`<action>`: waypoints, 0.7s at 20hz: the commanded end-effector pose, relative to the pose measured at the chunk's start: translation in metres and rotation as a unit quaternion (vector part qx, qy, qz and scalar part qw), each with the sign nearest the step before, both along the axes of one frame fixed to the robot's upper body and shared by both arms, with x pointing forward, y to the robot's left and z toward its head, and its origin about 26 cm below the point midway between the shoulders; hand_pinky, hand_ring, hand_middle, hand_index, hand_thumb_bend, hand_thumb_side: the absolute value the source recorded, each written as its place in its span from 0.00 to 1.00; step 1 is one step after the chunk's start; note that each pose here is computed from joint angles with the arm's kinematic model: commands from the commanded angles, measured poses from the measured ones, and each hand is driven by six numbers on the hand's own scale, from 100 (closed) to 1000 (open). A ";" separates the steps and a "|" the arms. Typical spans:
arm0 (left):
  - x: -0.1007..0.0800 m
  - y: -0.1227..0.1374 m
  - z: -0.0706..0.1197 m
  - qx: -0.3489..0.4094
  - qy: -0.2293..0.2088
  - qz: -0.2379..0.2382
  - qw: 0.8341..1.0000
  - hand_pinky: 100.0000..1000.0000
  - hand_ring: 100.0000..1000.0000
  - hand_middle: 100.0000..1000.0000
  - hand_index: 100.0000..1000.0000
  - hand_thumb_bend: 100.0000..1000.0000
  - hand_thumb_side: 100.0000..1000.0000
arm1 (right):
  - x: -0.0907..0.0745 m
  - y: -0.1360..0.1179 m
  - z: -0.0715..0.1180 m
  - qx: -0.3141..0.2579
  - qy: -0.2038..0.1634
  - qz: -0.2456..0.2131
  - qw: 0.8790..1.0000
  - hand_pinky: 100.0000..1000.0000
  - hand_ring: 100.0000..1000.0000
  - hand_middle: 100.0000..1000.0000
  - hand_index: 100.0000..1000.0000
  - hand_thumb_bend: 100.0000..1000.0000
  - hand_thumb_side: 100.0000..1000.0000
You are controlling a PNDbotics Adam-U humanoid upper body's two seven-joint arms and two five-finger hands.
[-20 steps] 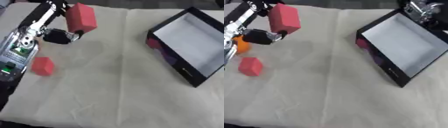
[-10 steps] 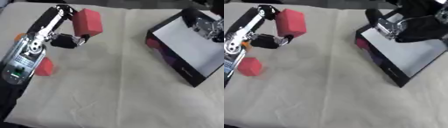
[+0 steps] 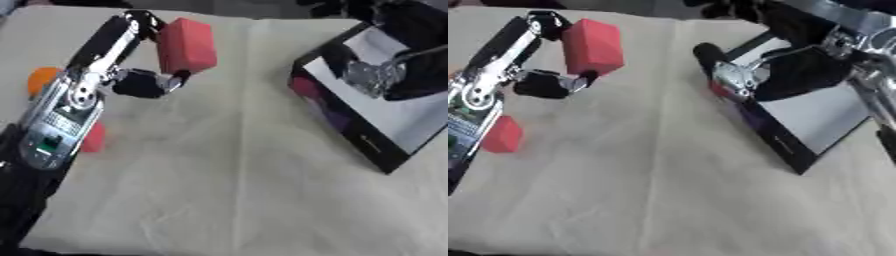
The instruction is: Pick up the objects with one hand, pass them to the other hand, and then place them into the box on the other side of the table.
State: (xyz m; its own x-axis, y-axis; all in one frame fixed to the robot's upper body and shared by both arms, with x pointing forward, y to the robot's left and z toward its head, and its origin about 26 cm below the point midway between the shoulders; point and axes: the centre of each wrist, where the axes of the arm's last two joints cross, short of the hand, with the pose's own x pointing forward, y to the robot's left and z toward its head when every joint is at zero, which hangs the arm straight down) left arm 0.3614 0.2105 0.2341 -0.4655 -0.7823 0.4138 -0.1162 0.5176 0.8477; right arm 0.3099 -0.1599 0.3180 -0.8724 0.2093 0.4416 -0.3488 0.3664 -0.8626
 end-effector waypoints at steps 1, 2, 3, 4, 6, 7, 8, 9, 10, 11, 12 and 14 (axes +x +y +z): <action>0.001 -0.006 0.007 -0.002 -0.013 -0.013 1.000 0.79 0.68 0.65 0.44 0.00 0.13 | 0.000 0.005 0.006 -0.014 -0.020 0.001 1.000 0.95 0.97 1.00 1.00 0.00 0.18; 0.001 -0.009 0.007 -0.003 -0.012 -0.017 1.000 0.79 0.68 0.65 0.44 0.00 0.13 | 0.000 0.007 0.006 -0.020 -0.023 0.001 1.000 0.95 0.97 1.00 1.00 0.00 0.17; 0.001 -0.011 0.006 -0.003 -0.011 -0.021 1.000 0.79 0.68 0.65 0.44 0.00 0.13 | 0.001 0.009 0.006 -0.025 -0.026 0.000 0.999 0.95 0.98 1.00 1.00 0.00 0.17; 0.002 -0.013 0.005 -0.002 -0.010 -0.026 1.000 0.79 0.67 0.65 0.44 0.00 0.13 | 0.003 0.010 0.006 -0.032 -0.028 -0.002 0.999 0.95 0.98 1.00 1.00 0.00 0.16; 0.002 -0.018 0.005 0.000 -0.009 -0.036 0.999 0.79 0.68 0.65 0.44 0.00 0.13 | 0.008 0.013 0.003 -0.045 -0.033 -0.011 0.998 0.95 0.98 1.00 1.00 0.00 0.15; 0.002 -0.019 0.005 0.001 -0.009 -0.039 0.999 0.79 0.67 0.65 0.44 0.00 0.13 | 0.011 0.014 0.002 -0.051 -0.035 -0.016 0.998 0.94 0.98 1.00 1.00 0.00 0.13; 0.001 -0.021 0.004 0.001 -0.008 -0.043 0.999 0.79 0.67 0.65 0.44 0.00 0.12 | 0.014 0.015 0.000 -0.057 -0.038 -0.022 0.997 0.94 0.98 1.00 1.00 0.00 0.09; 0.001 -0.023 0.004 0.000 -0.008 -0.046 0.999 0.79 0.67 0.65 0.44 0.00 0.12 | 0.017 0.017 -0.002 -0.063 -0.042 -0.027 0.997 0.94 0.98 1.00 1.00 0.00 0.08; 0.001 -0.024 0.004 0.000 -0.008 -0.049 0.999 0.79 0.67 0.65 0.44 0.00 0.12 | 0.021 0.018 -0.004 -0.068 -0.045 -0.031 0.996 0.95 0.98 1.00 1.00 0.00 0.07; 0.001 -0.026 0.004 -0.001 -0.009 -0.052 0.999 0.79 0.67 0.65 0.44 0.00 0.12 | 0.023 0.019 -0.005 -0.071 -0.047 -0.034 0.996 0.95 0.98 1.00 1.00 0.00 0.05; 0.001 -0.027 0.004 -0.002 -0.010 -0.054 0.998 0.79 0.67 0.65 0.44 0.00 0.12 | 0.026 0.020 -0.006 -0.074 -0.050 -0.036 0.995 0.95 0.98 1.00 1.00 0.00 0.03; 0.000 -0.031 0.004 -0.002 -0.011 -0.060 0.998 0.78 0.67 0.65 0.44 0.00 0.12 | 0.029 0.022 -0.008 -0.077 -0.057 -0.040 0.995 0.95 0.97 1.00 1.00 0.00 0.00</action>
